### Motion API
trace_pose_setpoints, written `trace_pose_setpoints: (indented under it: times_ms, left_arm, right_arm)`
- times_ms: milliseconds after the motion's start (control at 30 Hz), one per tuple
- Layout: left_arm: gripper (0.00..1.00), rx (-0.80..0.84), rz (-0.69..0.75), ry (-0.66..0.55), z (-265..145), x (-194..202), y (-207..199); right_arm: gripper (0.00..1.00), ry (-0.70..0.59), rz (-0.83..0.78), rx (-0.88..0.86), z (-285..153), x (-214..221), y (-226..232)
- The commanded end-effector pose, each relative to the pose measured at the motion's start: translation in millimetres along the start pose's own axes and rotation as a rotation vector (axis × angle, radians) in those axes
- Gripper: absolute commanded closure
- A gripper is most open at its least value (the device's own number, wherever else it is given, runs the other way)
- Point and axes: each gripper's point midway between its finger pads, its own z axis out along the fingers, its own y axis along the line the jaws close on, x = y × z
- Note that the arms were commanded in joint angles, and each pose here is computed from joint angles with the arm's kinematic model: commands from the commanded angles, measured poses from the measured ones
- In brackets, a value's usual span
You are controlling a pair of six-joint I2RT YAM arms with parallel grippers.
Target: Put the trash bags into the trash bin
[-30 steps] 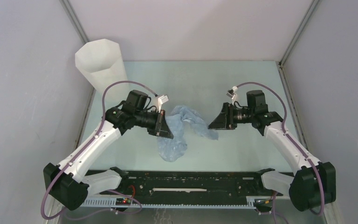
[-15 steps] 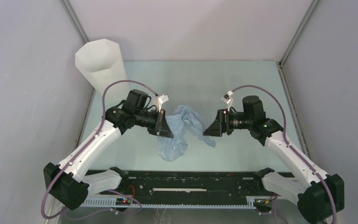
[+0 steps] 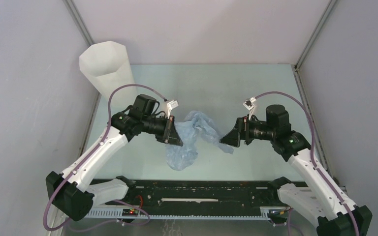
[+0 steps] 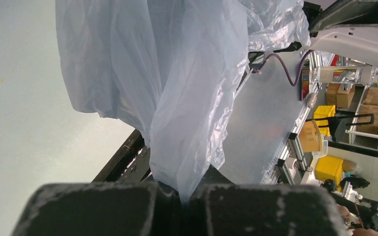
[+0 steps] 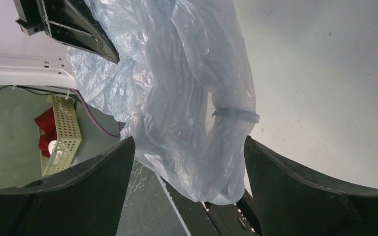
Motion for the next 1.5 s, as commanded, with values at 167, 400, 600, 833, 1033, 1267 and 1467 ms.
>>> trace_pose_setpoints:
  times_ms: [167,400,600,833,1033,1267,1467]
  left_arm:
    - [1.00,0.040,0.058,-0.023,-9,-12,-15]
    - [1.00,0.051,0.055,-0.025,-9,-14,-17]
    - [1.00,0.052,0.048,-0.021,-8,-13,-17]
    - [1.00,0.071,0.045,-0.014,-7,-14,-19]
    - [1.00,0.084,0.046,-0.011,-7,-14,-21]
    - [1.00,0.089,0.052,-0.016,-8,-14,-23]
    - [1.00,0.084,0.063,-0.008,-9,-13,-22]
  right_arm:
    - [0.08,-0.113,0.007,-0.065,-29,-26,2]
    - [0.09,-0.028,-0.064,0.055,-3,-7,-12]
    - [0.10,-0.037,-0.119,0.311,-10,-22,-49]
    - [0.11,-0.001,-0.235,0.195,3,-20,-40]
    - [0.12,-0.016,-0.257,0.069,22,-32,-28]
    - [0.18,0.039,-0.228,-0.015,37,-26,-25]
    - [0.52,0.055,-0.193,-0.030,37,-22,-23]
